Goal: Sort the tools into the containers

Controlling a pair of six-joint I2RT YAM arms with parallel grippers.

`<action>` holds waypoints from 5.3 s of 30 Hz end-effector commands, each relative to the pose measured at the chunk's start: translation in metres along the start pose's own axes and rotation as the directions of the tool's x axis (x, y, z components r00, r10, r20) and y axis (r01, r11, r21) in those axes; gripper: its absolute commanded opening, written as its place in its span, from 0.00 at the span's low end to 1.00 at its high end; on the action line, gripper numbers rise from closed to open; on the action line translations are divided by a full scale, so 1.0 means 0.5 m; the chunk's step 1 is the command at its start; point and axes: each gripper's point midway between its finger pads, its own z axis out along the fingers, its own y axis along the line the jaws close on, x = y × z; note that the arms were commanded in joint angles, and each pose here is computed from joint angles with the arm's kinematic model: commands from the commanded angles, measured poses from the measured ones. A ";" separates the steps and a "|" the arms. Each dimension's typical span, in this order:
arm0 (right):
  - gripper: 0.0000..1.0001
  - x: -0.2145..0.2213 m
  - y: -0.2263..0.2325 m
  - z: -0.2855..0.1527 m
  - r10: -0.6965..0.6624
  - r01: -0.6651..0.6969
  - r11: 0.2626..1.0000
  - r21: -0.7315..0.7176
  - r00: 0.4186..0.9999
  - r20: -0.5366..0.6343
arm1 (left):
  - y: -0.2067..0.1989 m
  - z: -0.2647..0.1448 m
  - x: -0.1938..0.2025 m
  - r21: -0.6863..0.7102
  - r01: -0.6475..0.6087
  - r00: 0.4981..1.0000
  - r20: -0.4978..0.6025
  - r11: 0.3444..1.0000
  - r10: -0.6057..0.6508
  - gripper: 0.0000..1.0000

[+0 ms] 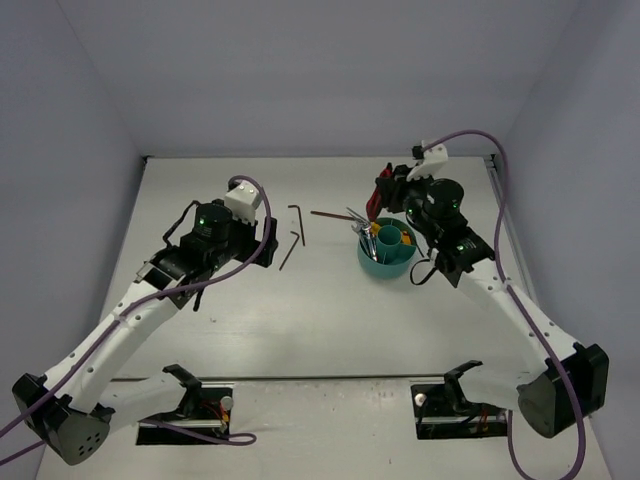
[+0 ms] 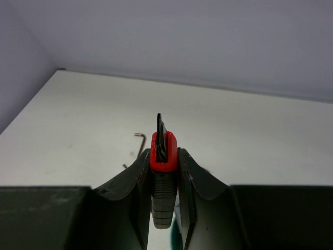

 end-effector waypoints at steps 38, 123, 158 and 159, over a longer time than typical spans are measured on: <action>0.27 0.190 -0.136 0.013 -0.013 0.018 0.996 0.090 0.998 -0.055 | -0.002 0.096 0.131 -0.039 0.092 0.963 -0.252 0.995 -0.099 0.78; 0.64 0.096 0.358 -0.047 0.253 -0.308 0.855 -0.418 0.950 -0.183 | -0.136 0.028 0.050 0.291 0.015 0.991 0.124 0.957 -0.053 0.00; 0.10 0.103 0.387 -0.009 0.223 -0.271 0.866 -0.421 0.962 -0.161 | -0.172 0.003 0.016 0.326 -0.014 0.976 0.209 0.945 -0.058 0.00; 0.06 0.103 0.386 -0.008 0.219 -0.266 0.867 -0.421 0.963 -0.159 | -0.174 0.003 0.010 0.330 -0.013 0.974 0.220 0.944 -0.063 0.00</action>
